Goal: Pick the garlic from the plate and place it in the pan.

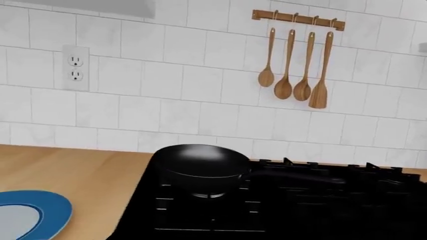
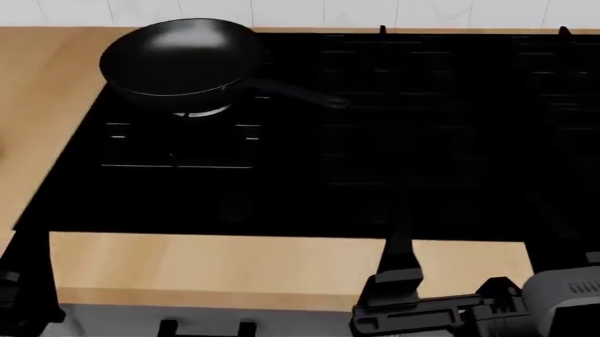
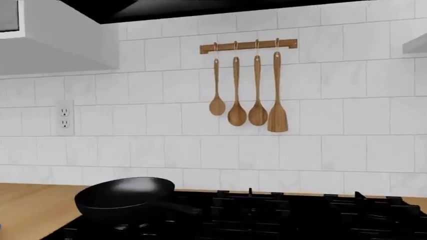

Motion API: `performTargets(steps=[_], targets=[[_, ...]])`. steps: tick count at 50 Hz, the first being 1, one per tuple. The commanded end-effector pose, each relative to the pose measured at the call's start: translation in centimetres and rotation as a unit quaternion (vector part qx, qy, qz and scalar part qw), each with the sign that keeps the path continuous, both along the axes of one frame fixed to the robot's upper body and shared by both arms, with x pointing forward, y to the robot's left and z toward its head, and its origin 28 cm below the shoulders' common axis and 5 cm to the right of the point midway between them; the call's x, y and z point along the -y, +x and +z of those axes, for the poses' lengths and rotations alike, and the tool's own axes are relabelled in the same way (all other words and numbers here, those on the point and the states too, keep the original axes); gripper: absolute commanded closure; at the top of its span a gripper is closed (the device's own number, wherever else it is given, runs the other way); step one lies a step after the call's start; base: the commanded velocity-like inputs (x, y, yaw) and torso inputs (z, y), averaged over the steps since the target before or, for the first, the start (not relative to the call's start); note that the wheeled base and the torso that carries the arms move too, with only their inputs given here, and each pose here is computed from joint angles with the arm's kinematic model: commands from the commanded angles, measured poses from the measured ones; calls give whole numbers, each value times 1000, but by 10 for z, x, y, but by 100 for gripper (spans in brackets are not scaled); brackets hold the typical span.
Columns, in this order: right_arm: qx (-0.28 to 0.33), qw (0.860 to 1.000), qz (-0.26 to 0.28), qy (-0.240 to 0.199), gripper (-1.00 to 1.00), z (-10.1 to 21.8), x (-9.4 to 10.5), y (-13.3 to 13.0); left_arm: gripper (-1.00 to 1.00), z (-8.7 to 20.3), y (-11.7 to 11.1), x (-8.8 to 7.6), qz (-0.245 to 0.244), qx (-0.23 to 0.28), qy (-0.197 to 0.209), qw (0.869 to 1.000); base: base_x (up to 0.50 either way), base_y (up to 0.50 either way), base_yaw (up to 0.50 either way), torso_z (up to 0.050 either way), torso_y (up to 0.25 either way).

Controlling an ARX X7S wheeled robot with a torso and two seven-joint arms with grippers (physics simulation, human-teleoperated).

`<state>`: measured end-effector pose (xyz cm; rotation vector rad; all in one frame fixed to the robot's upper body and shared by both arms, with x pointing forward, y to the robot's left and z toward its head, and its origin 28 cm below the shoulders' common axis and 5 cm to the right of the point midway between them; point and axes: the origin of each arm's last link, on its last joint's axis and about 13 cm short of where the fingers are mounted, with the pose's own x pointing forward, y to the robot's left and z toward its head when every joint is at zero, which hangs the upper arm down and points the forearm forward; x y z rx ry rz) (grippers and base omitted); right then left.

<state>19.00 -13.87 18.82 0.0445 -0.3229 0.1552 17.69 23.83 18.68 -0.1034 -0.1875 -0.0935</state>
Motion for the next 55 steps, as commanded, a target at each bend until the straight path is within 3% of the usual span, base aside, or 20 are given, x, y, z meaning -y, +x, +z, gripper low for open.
performTargets(steps=[1,55], targets=[[-1,1000,5,-2,-100,-1,-1,0,-100,-1,1,3,-8,-5,-6,1000,0,500,0,0,0],[-4,1000,7,-5,-100,-4,-3,-4,-100,-4,-2,0,0,-11,-9,1000,0,500,0,0,0]])
